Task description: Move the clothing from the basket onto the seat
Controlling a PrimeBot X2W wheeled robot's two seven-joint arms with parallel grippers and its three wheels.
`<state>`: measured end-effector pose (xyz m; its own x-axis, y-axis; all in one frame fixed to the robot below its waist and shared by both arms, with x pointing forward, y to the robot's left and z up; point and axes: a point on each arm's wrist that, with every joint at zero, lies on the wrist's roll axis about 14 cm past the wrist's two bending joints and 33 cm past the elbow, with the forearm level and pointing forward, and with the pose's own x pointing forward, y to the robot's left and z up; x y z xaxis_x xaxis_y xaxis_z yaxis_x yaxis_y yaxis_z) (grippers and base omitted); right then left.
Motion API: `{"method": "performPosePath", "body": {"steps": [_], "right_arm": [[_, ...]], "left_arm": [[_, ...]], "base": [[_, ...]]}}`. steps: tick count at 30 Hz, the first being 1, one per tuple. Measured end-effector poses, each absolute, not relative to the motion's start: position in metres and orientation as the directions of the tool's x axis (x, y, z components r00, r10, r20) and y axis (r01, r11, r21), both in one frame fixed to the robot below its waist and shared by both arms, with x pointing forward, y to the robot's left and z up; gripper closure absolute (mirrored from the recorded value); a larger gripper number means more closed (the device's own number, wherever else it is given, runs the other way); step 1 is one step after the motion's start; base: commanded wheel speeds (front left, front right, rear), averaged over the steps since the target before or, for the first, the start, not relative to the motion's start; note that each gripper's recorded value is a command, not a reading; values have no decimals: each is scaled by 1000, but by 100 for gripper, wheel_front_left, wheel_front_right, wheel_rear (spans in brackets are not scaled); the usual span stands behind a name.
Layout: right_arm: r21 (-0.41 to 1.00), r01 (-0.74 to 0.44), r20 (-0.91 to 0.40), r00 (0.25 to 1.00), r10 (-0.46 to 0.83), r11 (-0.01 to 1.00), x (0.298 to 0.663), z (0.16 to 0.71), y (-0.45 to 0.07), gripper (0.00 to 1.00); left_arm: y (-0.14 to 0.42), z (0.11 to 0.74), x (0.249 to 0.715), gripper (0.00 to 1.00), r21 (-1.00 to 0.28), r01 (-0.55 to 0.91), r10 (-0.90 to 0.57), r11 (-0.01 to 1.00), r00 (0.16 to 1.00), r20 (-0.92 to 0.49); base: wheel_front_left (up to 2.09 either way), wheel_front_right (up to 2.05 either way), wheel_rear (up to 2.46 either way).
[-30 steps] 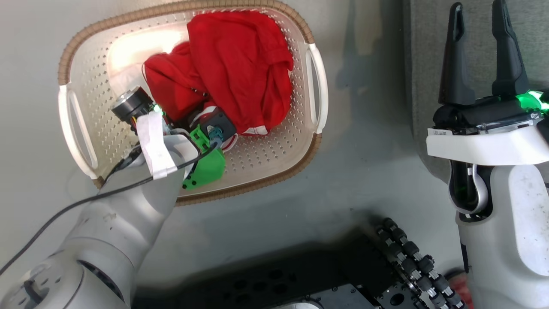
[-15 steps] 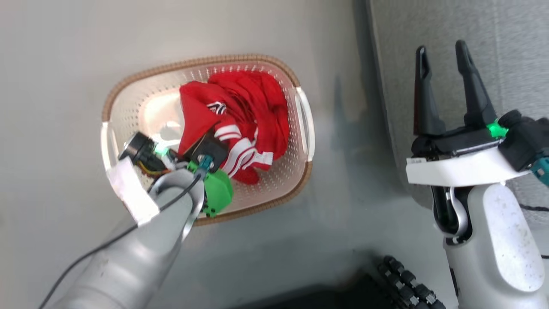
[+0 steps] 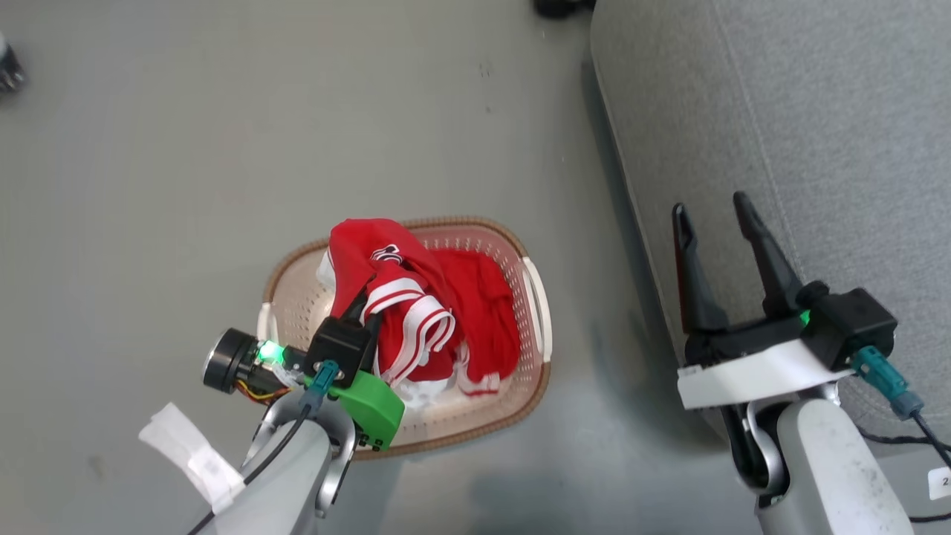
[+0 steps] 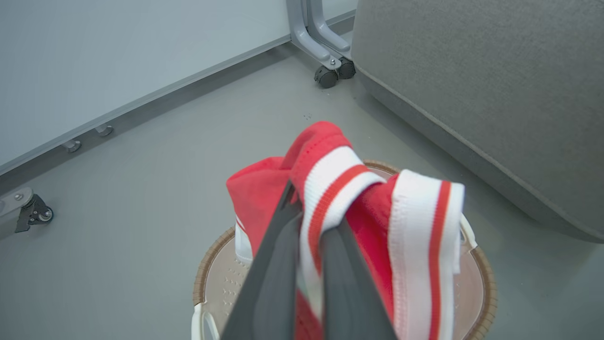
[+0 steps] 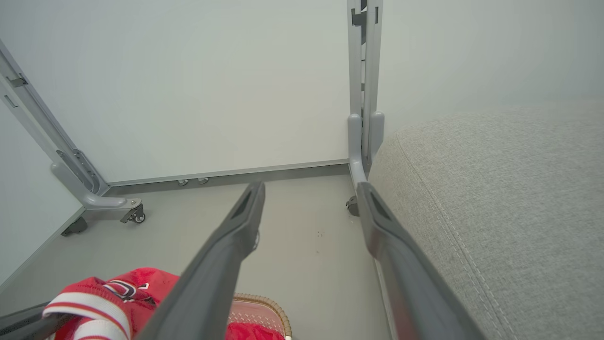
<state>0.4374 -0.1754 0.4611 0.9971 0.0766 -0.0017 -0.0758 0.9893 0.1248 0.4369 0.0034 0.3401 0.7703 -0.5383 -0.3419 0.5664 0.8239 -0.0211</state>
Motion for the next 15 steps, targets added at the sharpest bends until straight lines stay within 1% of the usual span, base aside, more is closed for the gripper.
{"method": "performPosePath", "body": {"steps": [9, 12, 15], "right_arm": [[124, -129, 29, 992, 127, 984, 393, 484, -160, 0], [122, -157, 55, 987, 151, 980, 382, 495, -152, 0], [131, -171, 64, 984, 163, 977, 370, 499, -146, 0]], "left_arm": [[24, 434, 426, 100, -4, 460, -457, 888, 881, -122], [28, 469, 423, 100, 8, 439, -438, 899, 898, -27], [31, 503, 417, 100, 30, 435, -436, 900, 898, 63]], "base": [[0, 0, 0], [0, 0, 0], [0, 0, 0]]}}
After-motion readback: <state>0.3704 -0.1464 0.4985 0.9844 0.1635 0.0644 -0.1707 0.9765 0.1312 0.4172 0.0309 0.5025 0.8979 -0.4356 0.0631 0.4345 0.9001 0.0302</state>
